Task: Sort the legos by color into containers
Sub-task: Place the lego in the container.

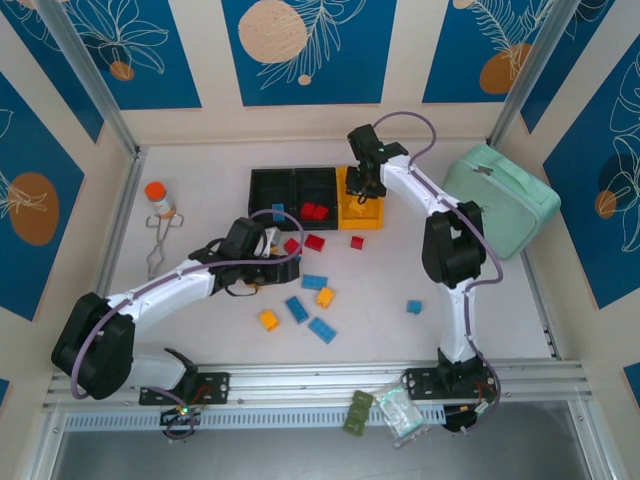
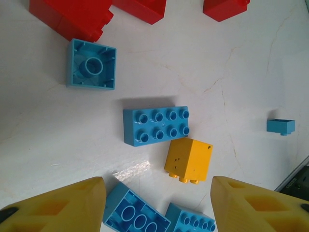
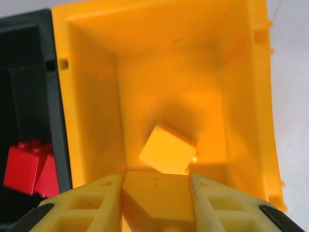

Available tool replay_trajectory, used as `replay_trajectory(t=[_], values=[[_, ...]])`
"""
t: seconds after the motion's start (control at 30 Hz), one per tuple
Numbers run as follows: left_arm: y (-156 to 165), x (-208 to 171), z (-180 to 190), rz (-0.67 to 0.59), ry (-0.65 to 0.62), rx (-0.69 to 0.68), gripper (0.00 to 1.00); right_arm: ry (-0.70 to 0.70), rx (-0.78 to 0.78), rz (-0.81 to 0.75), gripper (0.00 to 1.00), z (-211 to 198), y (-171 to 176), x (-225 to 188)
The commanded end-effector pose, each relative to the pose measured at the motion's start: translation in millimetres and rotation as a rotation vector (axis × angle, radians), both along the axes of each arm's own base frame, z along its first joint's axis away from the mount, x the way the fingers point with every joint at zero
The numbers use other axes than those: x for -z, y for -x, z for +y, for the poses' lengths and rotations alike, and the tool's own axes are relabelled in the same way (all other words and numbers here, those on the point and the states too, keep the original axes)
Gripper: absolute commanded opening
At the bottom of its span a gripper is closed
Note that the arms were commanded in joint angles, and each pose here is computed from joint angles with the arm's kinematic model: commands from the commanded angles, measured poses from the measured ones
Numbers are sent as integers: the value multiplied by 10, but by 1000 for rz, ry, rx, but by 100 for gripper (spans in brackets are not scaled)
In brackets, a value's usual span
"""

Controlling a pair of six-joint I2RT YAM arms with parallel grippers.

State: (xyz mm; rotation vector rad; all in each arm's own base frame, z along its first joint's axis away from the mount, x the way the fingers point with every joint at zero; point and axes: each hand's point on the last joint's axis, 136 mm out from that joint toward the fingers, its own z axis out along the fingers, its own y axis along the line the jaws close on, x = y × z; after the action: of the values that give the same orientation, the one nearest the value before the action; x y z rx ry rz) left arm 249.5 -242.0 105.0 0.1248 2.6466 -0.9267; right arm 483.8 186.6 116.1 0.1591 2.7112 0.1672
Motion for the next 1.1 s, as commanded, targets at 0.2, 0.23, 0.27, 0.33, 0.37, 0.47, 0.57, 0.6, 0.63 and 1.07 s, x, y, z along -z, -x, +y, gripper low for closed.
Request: replay_trajectory(t=[0.2, 0.23, 0.27, 0.33, 0.37, 0.47, 0.57, 0.6, 0.63, 1.07], values=[[-65, -200, -119, -45, 38, 17, 59, 47, 20, 62, 36, -43, -312, 213], [-58, -192, -115, -43, 34, 16, 59, 50, 19, 67, 36, -36, -330, 235], [-52, -181, -107, -41, 30, 17, 59, 52, 17, 69, 36, -29, -356, 262], [-48, -176, -93, -40, 25, 13, 59, 51, 21, 81, 37, -26, -382, 317], [-46, -175, -85, -42, 22, 13, 59, 51, 23, 83, 37, -23, -396, 334], [-40, -172, -79, -40, 20, 10, 59, 50, 24, 86, 40, -15, -412, 356], [-47, -175, -80, -41, 20, 9, 59, 55, 25, 80, 46, -19, -411, 310], [-50, -180, -83, -43, 21, 10, 59, 57, 24, 73, 48, -10, -406, 274], [-53, -181, -82, -43, 20, 8, 59, 60, 22, 68, 49, -9, -398, 241], [-41, -211, 87, -61, -52, -35, 59, -22, -39, -100, 51, 91, 116, -568]])
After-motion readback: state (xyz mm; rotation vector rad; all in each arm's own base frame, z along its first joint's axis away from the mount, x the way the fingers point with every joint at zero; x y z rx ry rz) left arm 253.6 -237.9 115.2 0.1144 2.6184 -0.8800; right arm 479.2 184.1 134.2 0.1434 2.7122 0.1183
